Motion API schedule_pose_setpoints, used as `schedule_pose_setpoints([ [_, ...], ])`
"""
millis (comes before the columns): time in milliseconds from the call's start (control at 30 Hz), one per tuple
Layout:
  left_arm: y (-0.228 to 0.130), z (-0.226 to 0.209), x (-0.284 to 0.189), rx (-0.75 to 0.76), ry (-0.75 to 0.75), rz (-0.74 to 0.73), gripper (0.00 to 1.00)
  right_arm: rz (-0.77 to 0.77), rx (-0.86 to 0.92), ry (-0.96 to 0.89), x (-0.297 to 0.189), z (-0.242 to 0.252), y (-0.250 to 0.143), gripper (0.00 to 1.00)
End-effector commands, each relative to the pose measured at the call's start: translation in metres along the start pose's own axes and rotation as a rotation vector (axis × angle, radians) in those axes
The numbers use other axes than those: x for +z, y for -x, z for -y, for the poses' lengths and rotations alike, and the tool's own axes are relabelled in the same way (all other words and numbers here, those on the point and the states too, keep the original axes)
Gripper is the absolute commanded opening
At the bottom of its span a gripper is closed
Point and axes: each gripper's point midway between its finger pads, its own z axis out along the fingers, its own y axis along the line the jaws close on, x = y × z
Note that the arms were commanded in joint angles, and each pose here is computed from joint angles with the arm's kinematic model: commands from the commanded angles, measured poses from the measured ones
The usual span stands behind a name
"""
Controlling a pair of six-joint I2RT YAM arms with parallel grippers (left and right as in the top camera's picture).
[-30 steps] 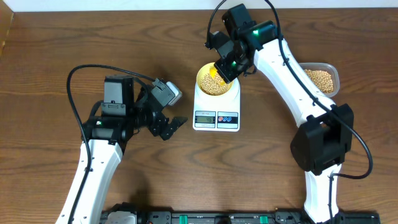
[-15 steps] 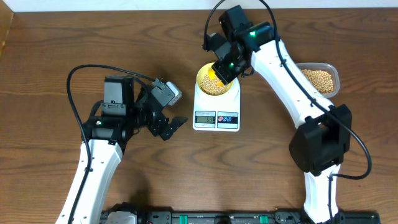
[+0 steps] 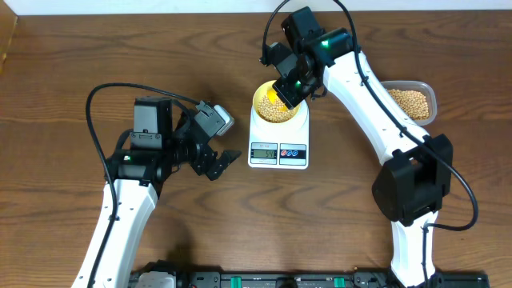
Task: Scoop item into bowl and weigh 50g on scale
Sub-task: 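Move the scoop over the yellow bowl and pour beans in, then lift the scoop away and return it to the soybean tub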
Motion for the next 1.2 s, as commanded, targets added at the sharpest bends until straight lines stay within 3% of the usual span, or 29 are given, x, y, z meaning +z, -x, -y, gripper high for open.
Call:
schedule_pose_setpoints([
  [0, 0.002, -0.004, -0.001, 0.013, 0.011, 0.001, 0.98, 0.034, -0.023, 0.004, -0.01, -0.003, 0.009, 0.01],
  [300, 0.002, -0.004, -0.001, 0.013, 0.011, 0.001, 0.98, 0.075, 0.021, 0.115, -0.015, -0.01, 0.014, 0.01],
  [600, 0.002, -0.004, -0.001, 0.013, 0.011, 0.001, 0.97, 0.186, 0.145, 0.365, -0.042, -0.001, 0.019, 0.01],
  [867, 0.002, -0.004, -0.001, 0.014, 0.011, 0.001, 0.98, 0.337, 0.225, 0.491, -0.096, 0.026, 0.021, 0.01],
  [1167, 0.002, -0.004, -0.001, 0.013, 0.011, 0.001, 0.97, 0.487, 0.294, 0.402, -0.179, 0.074, -0.007, 0.01],
])
